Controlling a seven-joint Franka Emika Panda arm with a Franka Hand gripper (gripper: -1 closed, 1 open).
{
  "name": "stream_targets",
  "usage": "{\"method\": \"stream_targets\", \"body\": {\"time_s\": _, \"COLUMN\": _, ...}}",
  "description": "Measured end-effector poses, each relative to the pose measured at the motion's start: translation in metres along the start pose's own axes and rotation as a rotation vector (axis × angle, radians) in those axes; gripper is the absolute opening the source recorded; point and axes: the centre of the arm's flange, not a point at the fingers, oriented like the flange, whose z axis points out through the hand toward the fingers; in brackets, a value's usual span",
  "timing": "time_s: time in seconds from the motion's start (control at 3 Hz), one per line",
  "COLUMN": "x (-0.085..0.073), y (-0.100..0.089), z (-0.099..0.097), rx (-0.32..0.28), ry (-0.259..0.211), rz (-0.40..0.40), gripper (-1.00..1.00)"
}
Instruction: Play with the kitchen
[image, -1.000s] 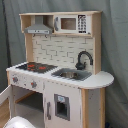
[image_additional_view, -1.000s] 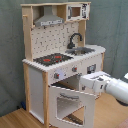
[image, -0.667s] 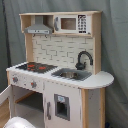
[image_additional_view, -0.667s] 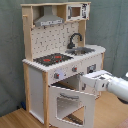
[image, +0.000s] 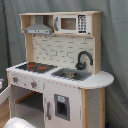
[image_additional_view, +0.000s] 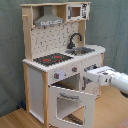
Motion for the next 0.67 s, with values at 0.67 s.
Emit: {"method": "stream_targets", "body": {"time_s": 0.67, "x": -0.060, "y": -0.031, "z": 0.035, "rx": 0.056, "ry": -0.022, "rz": -0.007, "gripper": 1.00}}
